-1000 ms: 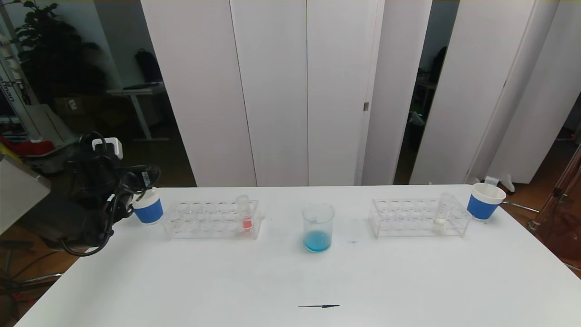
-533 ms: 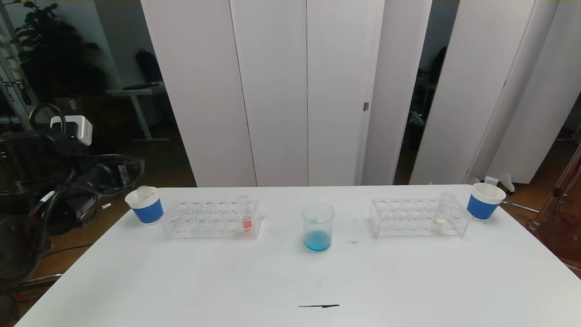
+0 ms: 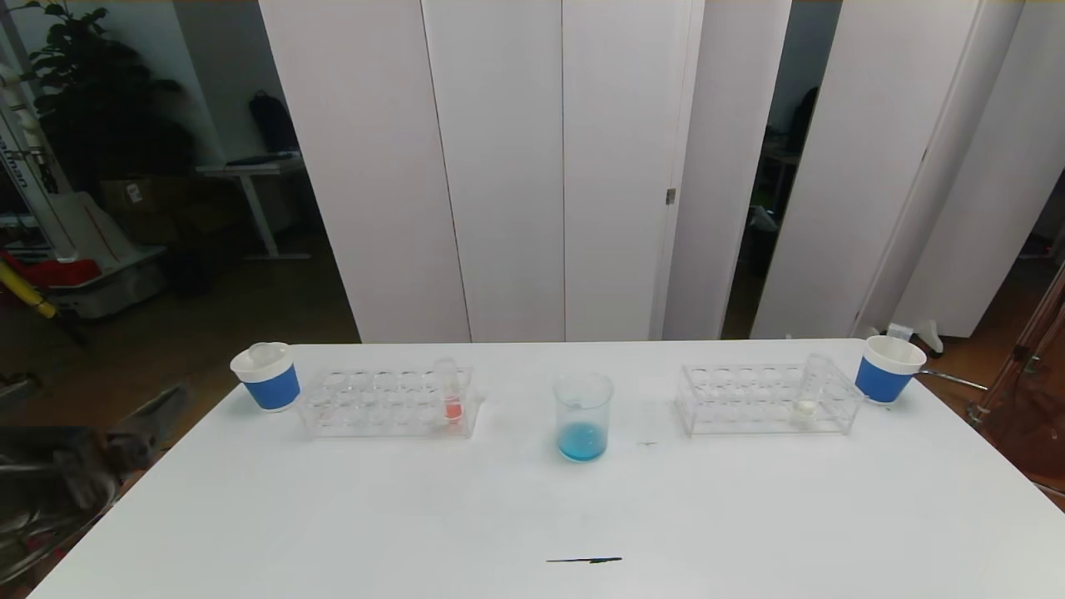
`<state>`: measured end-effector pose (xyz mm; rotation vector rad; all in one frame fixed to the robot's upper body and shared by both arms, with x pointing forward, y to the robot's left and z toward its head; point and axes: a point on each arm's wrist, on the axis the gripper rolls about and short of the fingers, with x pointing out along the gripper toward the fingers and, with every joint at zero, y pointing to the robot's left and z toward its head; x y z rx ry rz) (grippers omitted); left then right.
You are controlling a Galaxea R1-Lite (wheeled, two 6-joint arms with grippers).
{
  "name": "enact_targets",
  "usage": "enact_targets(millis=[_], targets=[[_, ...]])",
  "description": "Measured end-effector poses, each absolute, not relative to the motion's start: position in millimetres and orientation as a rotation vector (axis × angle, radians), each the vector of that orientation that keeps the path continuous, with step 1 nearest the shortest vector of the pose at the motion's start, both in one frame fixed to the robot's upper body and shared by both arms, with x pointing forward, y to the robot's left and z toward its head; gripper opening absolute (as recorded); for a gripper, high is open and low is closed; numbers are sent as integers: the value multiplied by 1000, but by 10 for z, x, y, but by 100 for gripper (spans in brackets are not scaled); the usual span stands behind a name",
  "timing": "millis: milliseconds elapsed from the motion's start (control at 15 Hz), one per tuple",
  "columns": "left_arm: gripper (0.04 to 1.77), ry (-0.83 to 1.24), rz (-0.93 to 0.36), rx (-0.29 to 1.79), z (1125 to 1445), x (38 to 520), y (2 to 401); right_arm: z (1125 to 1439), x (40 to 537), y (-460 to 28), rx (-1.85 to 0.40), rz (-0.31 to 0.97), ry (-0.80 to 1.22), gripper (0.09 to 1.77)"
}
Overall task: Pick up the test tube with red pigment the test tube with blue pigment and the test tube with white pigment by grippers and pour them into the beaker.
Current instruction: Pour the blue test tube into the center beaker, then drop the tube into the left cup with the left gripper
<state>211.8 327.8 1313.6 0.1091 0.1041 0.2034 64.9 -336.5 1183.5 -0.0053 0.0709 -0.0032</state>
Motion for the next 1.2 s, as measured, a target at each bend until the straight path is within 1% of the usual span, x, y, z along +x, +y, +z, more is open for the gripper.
enact_targets(millis=[200, 333, 467, 600, 733, 867, 933, 1067, 1200], targets=[[175, 137, 196, 116, 13027, 1573, 3333, 11835, 649, -3365, -5, -3, 71, 175], [175, 199, 203, 123, 12900, 1210, 3376, 11835, 649, -3365, -5, -3, 71, 175], [175, 162, 203, 100, 12876, 920, 3390, 11835, 649, -3365, -5, -3, 71, 175], [175, 131, 142, 84, 12765, 706, 3368, 11835, 649, -3365, -5, -3, 71, 175], [174, 94, 105, 83, 12615, 584, 3355, 11836, 649, -3365, -6, -3, 70, 175], [174, 54, -9, 73, 12407, 503, 3331, 11836, 649, -3365, -6, -3, 70, 175], [174, 40, -34, 46, 12341, 482, 3326, 11836, 649, -3365, -5, -3, 70, 175], [174, 9, -56, 14, 12299, 447, 3321, 11836, 649, -3365, -6, -3, 70, 175], [174, 35, -60, 18, 12179, 476, 3321, 11836, 649, -3365, -6, -3, 70, 175]])
